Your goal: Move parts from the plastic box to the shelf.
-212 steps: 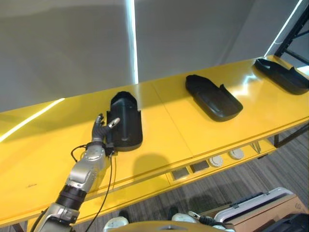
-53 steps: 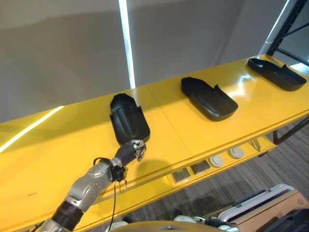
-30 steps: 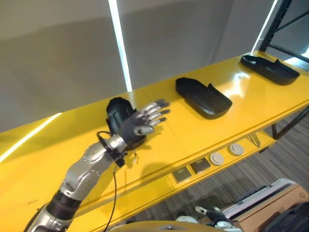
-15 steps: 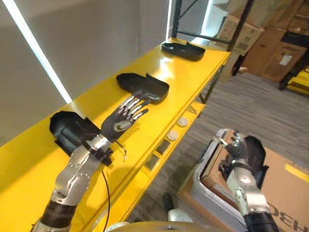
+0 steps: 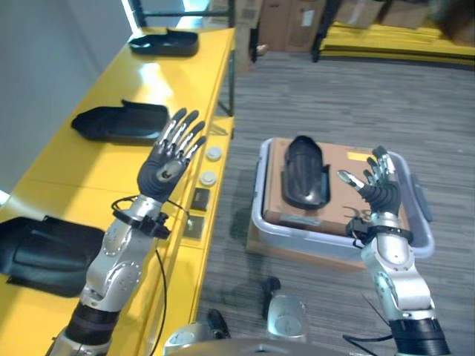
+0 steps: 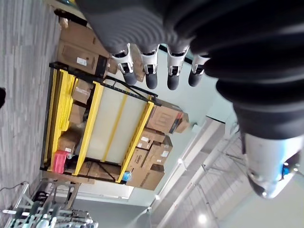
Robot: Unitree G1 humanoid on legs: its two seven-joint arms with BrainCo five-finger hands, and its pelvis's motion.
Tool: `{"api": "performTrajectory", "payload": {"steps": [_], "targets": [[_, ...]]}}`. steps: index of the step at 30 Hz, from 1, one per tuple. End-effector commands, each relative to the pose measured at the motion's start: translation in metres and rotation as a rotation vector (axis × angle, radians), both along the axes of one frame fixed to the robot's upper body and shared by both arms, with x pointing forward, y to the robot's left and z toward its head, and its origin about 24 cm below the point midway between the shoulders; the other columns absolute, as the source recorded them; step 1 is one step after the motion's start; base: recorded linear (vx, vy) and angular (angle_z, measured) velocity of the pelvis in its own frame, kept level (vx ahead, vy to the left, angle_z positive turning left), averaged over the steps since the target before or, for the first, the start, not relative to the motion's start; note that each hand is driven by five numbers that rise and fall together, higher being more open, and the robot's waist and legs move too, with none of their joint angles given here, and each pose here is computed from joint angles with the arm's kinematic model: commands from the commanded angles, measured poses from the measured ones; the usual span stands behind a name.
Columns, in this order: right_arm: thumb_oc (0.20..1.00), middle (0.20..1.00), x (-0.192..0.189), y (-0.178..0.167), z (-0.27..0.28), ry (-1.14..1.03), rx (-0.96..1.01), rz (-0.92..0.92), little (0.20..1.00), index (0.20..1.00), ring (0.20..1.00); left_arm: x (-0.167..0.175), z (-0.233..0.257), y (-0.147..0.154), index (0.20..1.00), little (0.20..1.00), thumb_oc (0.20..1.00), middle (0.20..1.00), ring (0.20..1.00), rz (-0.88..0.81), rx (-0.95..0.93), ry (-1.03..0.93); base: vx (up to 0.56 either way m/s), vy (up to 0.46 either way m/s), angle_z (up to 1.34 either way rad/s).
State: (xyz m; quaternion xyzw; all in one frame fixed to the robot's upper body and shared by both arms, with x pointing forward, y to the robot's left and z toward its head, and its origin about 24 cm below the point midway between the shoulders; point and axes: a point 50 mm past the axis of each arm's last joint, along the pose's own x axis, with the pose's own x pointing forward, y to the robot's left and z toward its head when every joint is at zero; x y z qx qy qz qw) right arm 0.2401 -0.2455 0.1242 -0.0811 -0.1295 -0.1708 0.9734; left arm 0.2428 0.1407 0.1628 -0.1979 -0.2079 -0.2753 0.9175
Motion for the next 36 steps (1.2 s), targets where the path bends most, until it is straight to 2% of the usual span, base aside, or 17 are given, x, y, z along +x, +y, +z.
{"api": "performTrajectory", "payload": {"steps": [1,8,16,22,27,31,36], "targets": [[1.000,1.000,0.005,0.014,0.027,-0.164,-0.024,0.018,1.000,1.000,1.000,-0.012,0.030,-0.003,1.000,1.000,1.000,1.000,1.000,0.028,-0.019,-0.170,0.01,-0.180,-0.36],[1.000,1.000,0.003,0.027,0.025,-0.147,-0.024,0.054,1.000,1.000,1.000,-0.010,0.028,-0.001,1.000,1.000,1.000,1.000,1.000,0.073,-0.037,-0.147,0.02,-0.318,-0.67],[1.000,1.000,-0.005,0.018,0.019,-0.123,-0.042,0.056,1.000,1.000,1.000,-0.006,0.016,-0.001,1.000,1.000,1.000,1.000,1.000,0.113,-0.079,-0.070,0.05,-0.337,-0.31],[1.000,1.000,0.011,0.019,0.029,-0.114,-0.100,0.127,1.000,1.000,1.000,0.001,0.008,0.000,1.000,1.000,1.000,1.000,1.000,0.207,-0.101,-0.033,0.05,-0.288,-0.28],[1.000,1.000,0.025,0.025,0.033,-0.083,-0.143,0.141,1.000,1.000,1.000,0.000,0.000,0.014,1.000,1.000,1.000,1.000,1.000,0.261,-0.061,-0.012,0.10,0.042,-0.68],[1.000,1.000,0.036,0.023,0.023,-0.018,-0.170,0.090,1.000,1.000,1.000,-0.004,0.001,0.019,1.000,1.000,1.000,1.000,1.000,0.333,0.100,-0.074,0.16,0.174,0.01],[1.000,1.000,0.053,0.019,0.022,-0.009,-0.157,0.000,1.000,1.000,1.000,-0.003,-0.002,0.013,1.000,1.000,1.000,1.000,1.000,0.273,0.122,-0.069,0.05,0.125,0.28]]}}
